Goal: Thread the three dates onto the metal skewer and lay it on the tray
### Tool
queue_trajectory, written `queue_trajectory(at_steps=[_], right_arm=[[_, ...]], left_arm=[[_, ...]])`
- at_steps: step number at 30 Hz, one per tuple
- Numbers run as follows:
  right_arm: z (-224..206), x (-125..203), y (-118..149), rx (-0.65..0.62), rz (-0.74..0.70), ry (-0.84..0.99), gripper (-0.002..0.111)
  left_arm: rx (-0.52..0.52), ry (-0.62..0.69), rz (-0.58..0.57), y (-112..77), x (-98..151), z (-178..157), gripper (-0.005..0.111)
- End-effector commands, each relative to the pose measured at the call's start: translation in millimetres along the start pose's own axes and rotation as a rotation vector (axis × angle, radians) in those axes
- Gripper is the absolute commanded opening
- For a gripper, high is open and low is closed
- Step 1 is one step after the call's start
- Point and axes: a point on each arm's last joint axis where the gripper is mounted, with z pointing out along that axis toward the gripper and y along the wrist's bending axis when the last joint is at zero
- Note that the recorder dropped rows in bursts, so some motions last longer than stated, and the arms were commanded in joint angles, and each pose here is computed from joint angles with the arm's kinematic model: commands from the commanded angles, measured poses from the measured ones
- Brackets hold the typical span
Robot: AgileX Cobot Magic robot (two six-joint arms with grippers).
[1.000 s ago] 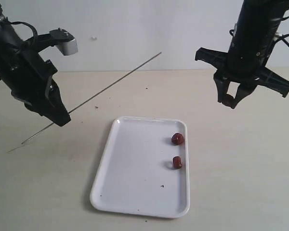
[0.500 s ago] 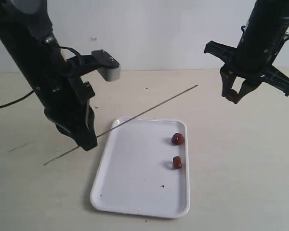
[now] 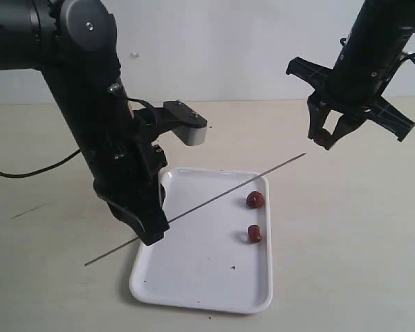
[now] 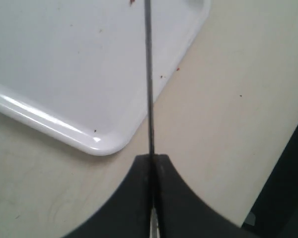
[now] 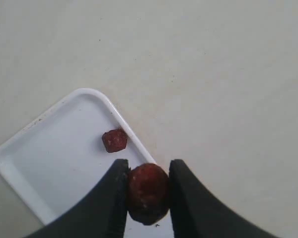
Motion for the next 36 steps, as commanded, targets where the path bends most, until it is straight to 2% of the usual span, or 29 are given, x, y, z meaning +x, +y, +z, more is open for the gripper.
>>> queue_trajectory(at_steps=[1, 9, 20, 36], right_arm=[[-1, -2, 0, 0.0, -0.01, -0.004, 0.027], [-1, -3, -1, 0.006, -0.016, -0.015, 0.027], [-1, -3, -1, 0.01, -0.016, -0.013, 0.027], [-1, -4, -2, 0.021, -0.024, -0.032, 0.027]], left_arm=[[0.04, 0.006, -0.046, -0.9, -3, 9, 0.0], [0.078, -0.018, -0.062, -2.9, -8, 9, 0.0], [0.082, -0.084, -0.067, 0.3, -30, 0, 0.0], [0.089, -0.079, -0.071, 1.2, -31, 3, 0.0]])
